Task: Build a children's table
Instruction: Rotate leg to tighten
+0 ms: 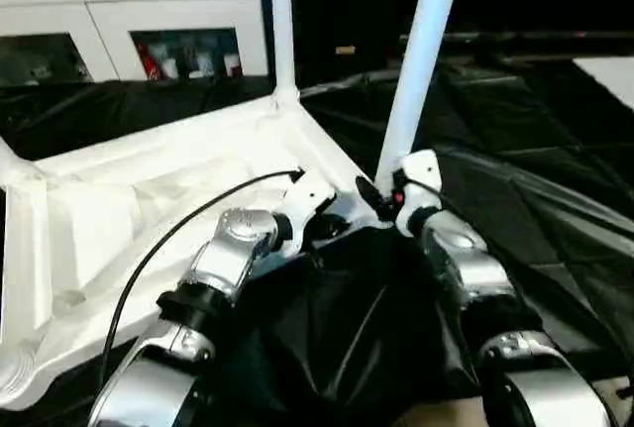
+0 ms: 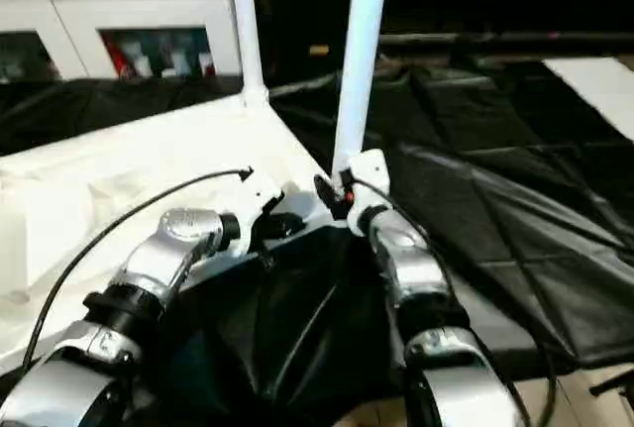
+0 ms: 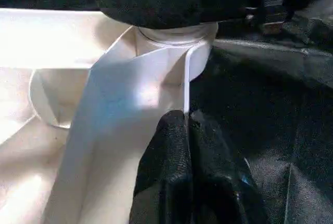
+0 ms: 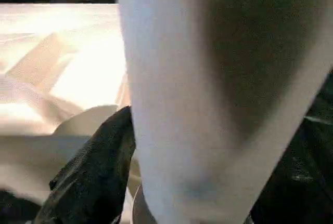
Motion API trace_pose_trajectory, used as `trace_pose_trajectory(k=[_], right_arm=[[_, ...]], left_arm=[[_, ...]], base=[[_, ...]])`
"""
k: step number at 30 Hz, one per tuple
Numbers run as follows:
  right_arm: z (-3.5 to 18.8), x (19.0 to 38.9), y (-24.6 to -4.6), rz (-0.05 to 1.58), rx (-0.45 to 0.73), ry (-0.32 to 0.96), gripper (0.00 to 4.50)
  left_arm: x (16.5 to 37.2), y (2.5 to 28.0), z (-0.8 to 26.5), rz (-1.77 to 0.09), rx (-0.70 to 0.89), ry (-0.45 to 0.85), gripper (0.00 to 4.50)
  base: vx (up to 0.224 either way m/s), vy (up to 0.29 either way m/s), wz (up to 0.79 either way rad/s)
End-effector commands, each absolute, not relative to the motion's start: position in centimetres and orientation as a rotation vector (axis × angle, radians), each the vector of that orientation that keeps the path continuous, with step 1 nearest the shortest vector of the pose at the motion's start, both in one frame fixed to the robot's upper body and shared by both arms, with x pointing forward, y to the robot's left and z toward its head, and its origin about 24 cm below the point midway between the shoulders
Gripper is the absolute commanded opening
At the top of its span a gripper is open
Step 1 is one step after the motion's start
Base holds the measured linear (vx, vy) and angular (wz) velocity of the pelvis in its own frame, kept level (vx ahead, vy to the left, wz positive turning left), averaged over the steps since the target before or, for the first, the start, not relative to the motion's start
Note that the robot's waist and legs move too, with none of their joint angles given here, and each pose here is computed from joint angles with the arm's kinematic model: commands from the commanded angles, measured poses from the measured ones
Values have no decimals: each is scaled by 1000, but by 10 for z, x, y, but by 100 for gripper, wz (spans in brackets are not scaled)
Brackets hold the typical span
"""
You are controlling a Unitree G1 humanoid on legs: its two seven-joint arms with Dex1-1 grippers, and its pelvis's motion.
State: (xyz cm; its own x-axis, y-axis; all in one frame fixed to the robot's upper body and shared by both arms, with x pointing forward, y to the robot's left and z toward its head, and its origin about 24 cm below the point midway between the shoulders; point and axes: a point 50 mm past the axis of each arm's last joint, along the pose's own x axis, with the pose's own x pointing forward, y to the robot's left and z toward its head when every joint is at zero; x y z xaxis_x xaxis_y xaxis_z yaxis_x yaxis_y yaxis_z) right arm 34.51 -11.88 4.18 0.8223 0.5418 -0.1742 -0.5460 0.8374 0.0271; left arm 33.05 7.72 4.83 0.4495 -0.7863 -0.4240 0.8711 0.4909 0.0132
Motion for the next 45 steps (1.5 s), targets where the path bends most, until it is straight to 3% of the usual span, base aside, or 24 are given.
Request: trace_pose_trajectory(k=[1, 4, 8, 13, 21, 22, 29, 34, 37, 40, 42, 45], right_arm=[[36, 328, -67, 869, -19, 209, 319], [37, 319, -80, 1022, -104, 231, 321], [36, 313, -86, 1090, -133, 259, 321], [39, 296, -103, 1297, -198, 322, 321], [37, 290, -112, 1382, -228, 389, 321], [37, 290, -112, 1382, -228, 389, 305], [41, 290, -111, 1375, -119, 384, 266], [39, 294, -108, 1296, -86, 380, 233], [30, 306, -96, 1057, -55, 380, 224], [26, 310, -91, 943, -45, 386, 211], [20, 320, -82, 696, 27, 413, 204], [22, 325, -72, 606, 30, 397, 200]], left_arm=[[335, 59, 75, -1069, 254, 234, 0], [329, 71, 73, -1147, 280, 249, 0], [326, 76, 71, -1186, 295, 261, 0], [312, 89, 72, -1394, 322, 287, 0], [309, 100, 70, -1458, 355, 329, 0], [309, 100, 70, -1458, 355, 329, 0], [309, 102, 71, -1458, 347, 334, 0], [313, 98, 72, -1401, 315, 319, 0], [325, 88, 72, -1235, 299, 303, 0], [329, 82, 72, -1171, 284, 307, 0], [334, 67, 71, -1060, 233, 309, 0], [335, 54, 72, -1015, 205, 299, 0]], base=[[0, 0, 0], [0, 0, 0], [0, 0, 0], [0, 0, 0], [0, 0, 0], [0, 0, 0], [0, 0, 0], [0, 0, 0], [0, 0, 0], [0, 0, 0], [0, 0, 0], [0, 0, 0]])
